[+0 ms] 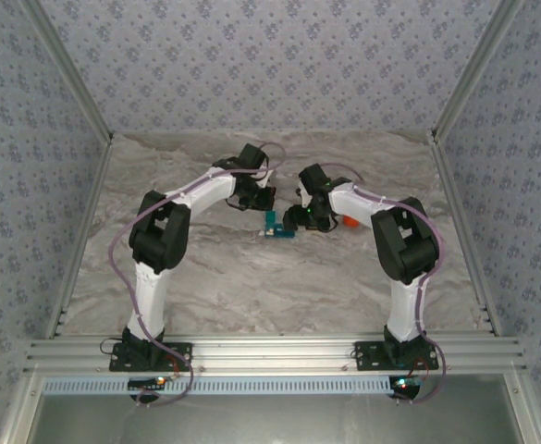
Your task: Sort the pills into containers
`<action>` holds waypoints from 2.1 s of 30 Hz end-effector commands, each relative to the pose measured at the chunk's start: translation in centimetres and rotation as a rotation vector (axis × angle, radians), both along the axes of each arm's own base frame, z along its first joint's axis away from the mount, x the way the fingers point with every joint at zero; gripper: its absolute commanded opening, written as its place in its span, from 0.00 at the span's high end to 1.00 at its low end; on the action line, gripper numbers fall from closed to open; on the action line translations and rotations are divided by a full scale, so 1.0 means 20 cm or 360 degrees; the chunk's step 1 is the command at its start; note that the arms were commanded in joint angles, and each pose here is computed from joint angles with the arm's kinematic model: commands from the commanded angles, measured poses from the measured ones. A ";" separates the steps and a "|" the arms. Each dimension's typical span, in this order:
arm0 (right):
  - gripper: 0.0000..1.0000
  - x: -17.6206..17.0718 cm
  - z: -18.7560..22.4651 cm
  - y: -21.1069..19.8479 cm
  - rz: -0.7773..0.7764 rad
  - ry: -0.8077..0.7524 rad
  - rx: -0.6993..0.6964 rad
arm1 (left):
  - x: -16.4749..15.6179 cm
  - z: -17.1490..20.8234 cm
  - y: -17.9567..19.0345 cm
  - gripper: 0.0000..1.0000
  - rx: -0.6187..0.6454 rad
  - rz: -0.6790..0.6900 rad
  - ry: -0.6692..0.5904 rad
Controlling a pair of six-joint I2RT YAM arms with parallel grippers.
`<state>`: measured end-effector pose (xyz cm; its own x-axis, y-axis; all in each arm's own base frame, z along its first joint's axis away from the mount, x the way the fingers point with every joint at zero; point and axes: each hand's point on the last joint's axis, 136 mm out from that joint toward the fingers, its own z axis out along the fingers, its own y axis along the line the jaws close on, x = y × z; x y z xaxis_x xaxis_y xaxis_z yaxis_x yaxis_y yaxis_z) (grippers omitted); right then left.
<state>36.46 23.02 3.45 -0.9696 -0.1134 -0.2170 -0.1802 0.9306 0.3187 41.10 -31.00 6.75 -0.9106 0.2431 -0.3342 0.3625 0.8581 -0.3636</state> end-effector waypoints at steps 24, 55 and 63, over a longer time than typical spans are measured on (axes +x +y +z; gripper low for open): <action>0.30 -0.04 -0.10 -0.05 -0.0063 0.0097 -0.0041 | -0.17 0.12 -0.05 1.00 -0.0110 -0.0096 0.0013; 0.30 -0.03 -0.11 -0.06 -0.0065 0.0106 -0.0045 | -0.40 0.08 -0.07 1.00 -0.0125 -0.0152 0.0080; 0.30 -0.03 -0.11 -0.06 -0.0066 0.0108 -0.0042 | -0.42 0.03 -0.06 1.00 -0.0107 -0.0147 0.0108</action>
